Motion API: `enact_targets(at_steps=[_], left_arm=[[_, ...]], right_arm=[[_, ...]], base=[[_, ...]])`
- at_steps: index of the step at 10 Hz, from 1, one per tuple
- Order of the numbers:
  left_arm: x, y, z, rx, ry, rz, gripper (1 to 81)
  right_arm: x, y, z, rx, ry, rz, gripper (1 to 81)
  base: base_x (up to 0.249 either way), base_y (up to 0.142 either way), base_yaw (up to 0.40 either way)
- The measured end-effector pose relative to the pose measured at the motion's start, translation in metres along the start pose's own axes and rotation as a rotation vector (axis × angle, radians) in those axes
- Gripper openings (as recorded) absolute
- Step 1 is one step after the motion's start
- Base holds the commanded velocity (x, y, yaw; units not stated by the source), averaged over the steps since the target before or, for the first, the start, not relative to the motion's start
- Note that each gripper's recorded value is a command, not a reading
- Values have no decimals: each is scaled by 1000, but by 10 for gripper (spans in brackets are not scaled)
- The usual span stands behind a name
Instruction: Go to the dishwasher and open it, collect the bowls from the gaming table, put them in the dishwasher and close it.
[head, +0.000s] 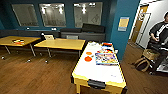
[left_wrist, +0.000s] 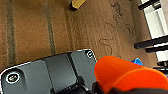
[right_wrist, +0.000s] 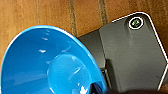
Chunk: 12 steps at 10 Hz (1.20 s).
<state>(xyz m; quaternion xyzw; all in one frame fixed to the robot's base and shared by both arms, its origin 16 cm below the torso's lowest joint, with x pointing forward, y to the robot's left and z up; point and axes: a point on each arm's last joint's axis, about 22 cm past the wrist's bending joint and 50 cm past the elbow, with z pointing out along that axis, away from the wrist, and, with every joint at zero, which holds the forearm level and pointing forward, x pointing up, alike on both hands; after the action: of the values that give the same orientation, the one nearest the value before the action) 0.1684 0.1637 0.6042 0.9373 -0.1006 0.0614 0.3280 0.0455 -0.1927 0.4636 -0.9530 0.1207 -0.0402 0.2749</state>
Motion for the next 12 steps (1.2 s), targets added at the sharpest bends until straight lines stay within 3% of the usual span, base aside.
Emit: enact_targets(at_steps=[3,6,8,10,12], left_arm=[[-60,-22,19,28,-19,-33,10],[-87,-19,28,2,17,-34,10],[-96,-25,30,8,22,-38,10],[-108,-22,30,-15,41,-54,10],[-124,-26,23,-14,37,-69,10]], right_arm=[[-9,-5,16,-21,-1,-18,10],[-15,-3,14,-23,0,-26,10],[-26,4,9,-31,-16,-18,10],[-32,0,2,-7,-29,-11,10],[-42,-4,-11,27,-47,2,10]], base=[[0,0,0],[0,0,0],[0,0,0],[0,0,0],[0,0,0]])
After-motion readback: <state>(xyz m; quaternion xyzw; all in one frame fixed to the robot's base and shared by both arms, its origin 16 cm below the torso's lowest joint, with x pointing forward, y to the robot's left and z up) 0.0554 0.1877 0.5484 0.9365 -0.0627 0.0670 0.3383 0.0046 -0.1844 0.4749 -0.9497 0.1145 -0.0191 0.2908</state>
